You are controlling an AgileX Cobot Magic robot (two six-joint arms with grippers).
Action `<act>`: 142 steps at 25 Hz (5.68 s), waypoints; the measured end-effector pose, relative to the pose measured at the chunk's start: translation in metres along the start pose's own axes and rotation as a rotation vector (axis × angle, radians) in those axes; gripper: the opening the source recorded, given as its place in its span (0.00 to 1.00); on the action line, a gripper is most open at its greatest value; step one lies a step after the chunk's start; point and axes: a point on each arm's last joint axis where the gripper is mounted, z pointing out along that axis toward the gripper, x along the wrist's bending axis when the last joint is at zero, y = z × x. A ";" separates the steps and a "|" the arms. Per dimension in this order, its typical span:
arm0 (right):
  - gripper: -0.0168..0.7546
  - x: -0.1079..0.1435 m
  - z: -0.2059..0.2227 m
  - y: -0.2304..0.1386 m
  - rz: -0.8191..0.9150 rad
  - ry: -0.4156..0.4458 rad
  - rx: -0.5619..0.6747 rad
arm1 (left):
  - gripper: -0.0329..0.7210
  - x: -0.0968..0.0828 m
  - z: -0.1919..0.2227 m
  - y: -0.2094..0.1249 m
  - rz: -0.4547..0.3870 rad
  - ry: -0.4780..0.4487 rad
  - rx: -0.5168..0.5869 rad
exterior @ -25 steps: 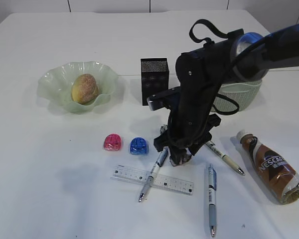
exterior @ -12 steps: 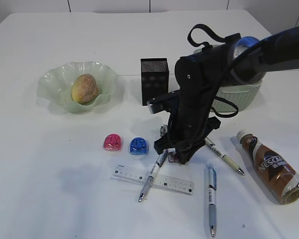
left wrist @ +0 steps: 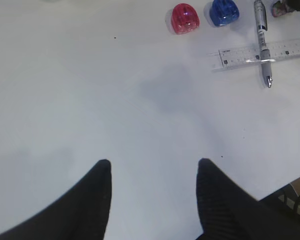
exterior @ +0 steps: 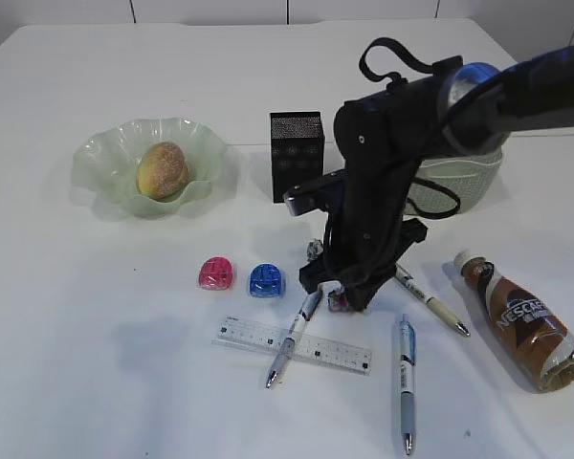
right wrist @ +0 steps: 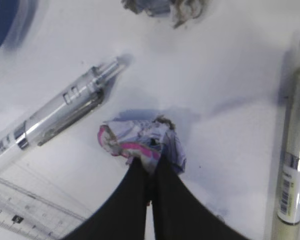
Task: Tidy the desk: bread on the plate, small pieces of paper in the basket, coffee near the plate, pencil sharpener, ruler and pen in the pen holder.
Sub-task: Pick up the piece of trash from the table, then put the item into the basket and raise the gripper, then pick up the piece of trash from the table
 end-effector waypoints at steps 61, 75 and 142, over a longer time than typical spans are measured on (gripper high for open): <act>0.05 -0.171 -0.056 0.063 0.286 -0.261 -0.587 | 0.55 0.000 0.000 0.000 0.000 0.000 0.005; 0.71 -0.177 -0.062 0.063 0.370 -0.298 -0.592 | 0.55 0.000 0.000 0.000 0.001 0.002 0.005; 0.67 -0.006 -0.032 0.050 -0.064 -0.012 -0.238 | 0.55 -0.003 0.000 -0.003 -0.028 -0.034 0.038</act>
